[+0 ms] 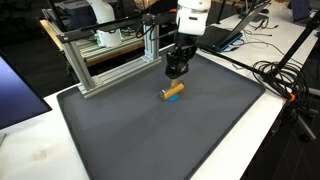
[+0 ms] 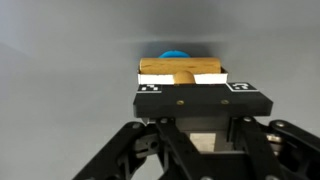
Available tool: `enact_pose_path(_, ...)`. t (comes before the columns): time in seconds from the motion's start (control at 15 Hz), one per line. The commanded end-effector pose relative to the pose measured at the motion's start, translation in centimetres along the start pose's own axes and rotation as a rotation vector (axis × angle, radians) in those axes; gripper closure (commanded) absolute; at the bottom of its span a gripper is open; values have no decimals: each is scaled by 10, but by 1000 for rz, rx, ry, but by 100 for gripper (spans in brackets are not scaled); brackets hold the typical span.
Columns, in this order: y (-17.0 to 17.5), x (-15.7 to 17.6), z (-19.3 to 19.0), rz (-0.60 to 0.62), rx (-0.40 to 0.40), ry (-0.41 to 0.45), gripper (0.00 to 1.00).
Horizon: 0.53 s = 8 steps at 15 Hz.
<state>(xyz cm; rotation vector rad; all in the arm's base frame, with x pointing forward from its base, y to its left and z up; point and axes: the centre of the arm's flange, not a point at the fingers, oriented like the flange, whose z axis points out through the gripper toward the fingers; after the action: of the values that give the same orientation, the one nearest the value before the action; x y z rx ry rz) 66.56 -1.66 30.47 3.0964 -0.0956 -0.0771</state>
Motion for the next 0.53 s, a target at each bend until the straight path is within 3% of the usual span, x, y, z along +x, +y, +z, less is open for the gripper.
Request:
enact_pose_path(0.0,-2,8,31,17,17,34,78)
enact_pose_path(0.47,-3,12,31,13,27,53,78)
